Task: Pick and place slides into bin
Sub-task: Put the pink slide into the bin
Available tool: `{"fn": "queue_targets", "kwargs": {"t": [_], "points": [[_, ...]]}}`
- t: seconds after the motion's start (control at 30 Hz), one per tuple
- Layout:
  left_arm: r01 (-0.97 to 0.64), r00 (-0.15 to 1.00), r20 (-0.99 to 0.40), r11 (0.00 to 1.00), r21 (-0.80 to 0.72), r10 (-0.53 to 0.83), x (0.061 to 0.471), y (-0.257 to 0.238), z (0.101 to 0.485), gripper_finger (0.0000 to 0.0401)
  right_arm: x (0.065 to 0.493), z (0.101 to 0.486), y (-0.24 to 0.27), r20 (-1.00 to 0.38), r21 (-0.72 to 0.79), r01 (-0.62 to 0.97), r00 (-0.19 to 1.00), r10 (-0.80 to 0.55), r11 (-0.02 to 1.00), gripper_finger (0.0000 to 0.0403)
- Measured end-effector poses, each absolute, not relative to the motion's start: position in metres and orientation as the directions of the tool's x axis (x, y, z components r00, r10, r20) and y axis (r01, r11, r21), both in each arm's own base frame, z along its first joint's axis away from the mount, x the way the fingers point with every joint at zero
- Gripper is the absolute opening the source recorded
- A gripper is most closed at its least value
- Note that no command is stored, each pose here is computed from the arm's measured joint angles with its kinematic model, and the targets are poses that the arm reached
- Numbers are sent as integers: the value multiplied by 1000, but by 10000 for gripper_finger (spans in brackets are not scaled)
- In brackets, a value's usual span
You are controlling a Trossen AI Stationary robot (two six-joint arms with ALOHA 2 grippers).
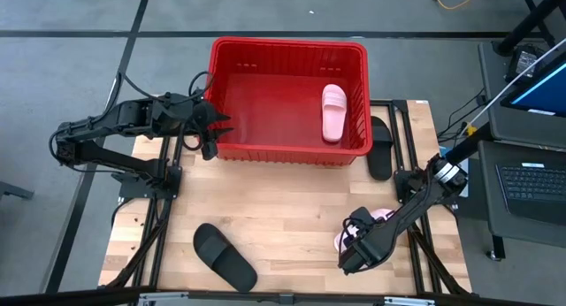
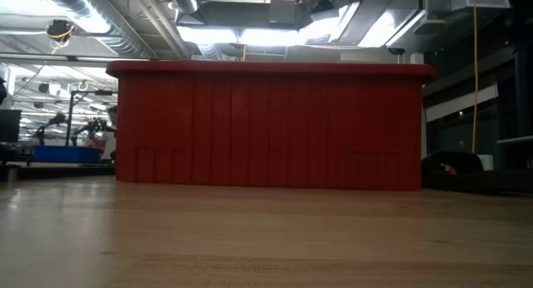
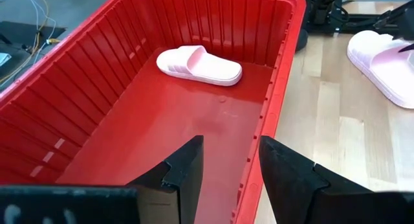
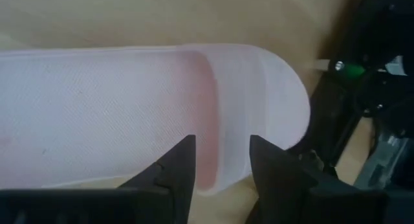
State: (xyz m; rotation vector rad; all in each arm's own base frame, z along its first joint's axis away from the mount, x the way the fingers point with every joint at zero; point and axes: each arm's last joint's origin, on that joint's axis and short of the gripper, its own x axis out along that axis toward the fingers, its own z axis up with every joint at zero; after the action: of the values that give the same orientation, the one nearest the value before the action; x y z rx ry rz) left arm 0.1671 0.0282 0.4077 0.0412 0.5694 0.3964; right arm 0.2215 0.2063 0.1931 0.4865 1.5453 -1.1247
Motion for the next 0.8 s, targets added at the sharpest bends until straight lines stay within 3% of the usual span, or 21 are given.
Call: {"fn": "queue_targets", "kwargs": {"t": [0.57, 0.67, 0.8], "points": [[-374, 769, -516, 920, 116, 377, 167, 28, 408, 143, 212, 169, 198, -902, -424, 798, -330, -278, 429, 142], [-374, 769, -516, 920, 116, 377, 167, 28, 408, 143, 213, 169, 198, -903, -422, 798, -328, -277, 430, 119], [-374, 769, -516, 920, 116, 377, 167, 28, 408, 143, 213, 170, 198, -903, -422, 798, -329, -276, 429, 48]]}}
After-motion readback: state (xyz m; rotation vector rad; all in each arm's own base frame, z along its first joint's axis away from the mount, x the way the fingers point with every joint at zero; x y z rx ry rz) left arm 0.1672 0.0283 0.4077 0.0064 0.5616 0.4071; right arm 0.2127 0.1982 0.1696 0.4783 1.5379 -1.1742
